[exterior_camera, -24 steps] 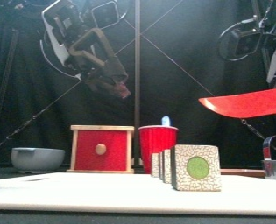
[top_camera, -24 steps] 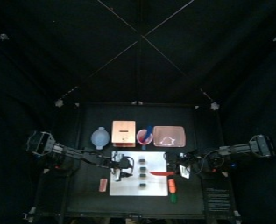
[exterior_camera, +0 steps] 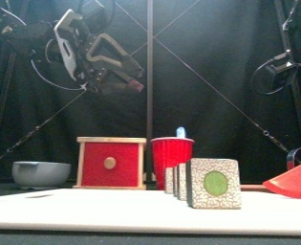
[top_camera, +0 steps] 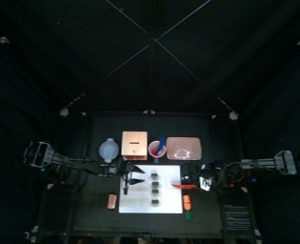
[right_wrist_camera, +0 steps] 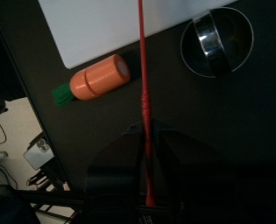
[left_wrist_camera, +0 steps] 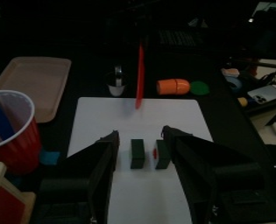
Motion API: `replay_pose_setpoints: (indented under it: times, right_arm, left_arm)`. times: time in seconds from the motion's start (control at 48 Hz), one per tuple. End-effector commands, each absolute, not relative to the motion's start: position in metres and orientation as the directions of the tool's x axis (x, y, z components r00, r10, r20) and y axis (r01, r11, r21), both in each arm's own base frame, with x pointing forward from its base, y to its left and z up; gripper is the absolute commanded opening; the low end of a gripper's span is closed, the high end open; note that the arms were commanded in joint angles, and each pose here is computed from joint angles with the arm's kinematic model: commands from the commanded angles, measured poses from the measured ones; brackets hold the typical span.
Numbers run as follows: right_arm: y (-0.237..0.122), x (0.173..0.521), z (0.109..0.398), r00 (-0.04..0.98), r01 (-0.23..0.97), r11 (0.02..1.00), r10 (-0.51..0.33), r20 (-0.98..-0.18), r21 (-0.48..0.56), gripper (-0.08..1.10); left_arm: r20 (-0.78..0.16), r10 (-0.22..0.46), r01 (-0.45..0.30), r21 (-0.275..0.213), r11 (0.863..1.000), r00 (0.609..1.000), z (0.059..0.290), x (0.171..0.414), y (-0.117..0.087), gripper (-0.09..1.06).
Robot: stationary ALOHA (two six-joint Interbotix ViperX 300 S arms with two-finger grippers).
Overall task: Place sushi on board then cut the sushi with the knife then place the pieces on the plate
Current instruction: Place the 4 sushi pieces on the plate
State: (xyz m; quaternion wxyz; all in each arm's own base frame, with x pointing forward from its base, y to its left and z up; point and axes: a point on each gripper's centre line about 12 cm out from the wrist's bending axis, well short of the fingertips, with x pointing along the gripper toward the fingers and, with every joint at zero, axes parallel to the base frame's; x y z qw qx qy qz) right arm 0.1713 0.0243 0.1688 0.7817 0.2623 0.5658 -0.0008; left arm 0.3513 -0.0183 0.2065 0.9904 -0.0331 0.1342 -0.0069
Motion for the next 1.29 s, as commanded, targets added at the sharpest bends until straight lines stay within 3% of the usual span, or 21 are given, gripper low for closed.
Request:
replay_pose_setpoints:
  times: [0.021,0.188,0.354,0.542,0.688,0.938,1.292]
  right_arm:
    - [0.024,0.173,0.174,0.365,0.295,0.861,0.3,-0.882,0.414,0.72]
    - [0.021,0.175,0.186,0.364,0.283,0.87,0.292,-0.884,0.404,0.74]
    - [0.005,0.192,0.205,0.462,0.257,0.906,0.19,-0.866,0.336,0.74]
    - [-0.009,0.231,0.222,0.646,0.217,0.939,0.068,-0.761,0.268,0.74]
    - [-0.017,0.26,0.223,0.718,0.192,0.96,0.003,-0.696,0.203,0.74]
    - [-0.018,0.303,0.208,0.754,0.162,0.975,-0.023,-0.656,0.152,0.75]
    - [-0.011,0.364,0.182,0.708,0.122,0.986,-0.006,-0.706,0.114,0.77]
  left_arm:
    - [-0.234,-0.009,-0.005,-0.059,0.998,0.972,0.215,0.353,-0.012,0.82]
    - [-0.235,-0.001,-0.011,-0.05,0.999,0.972,0.214,0.352,-0.009,0.82]
    - [-0.253,0.011,-0.025,-0.052,0.998,0.967,0.208,0.347,-0.004,0.81]
    - [-0.265,0.015,-0.031,-0.057,0.998,0.964,0.204,0.343,-0.003,0.81]
    - [-0.272,0.017,-0.031,-0.047,0.998,0.962,0.201,0.341,-0.002,0.81]
    - [-0.304,0.043,-0.06,-0.047,0.997,0.952,0.191,0.324,0.008,0.81]
    - [-0.317,0.063,-0.082,-0.048,0.995,0.946,0.186,0.313,0.014,0.81]
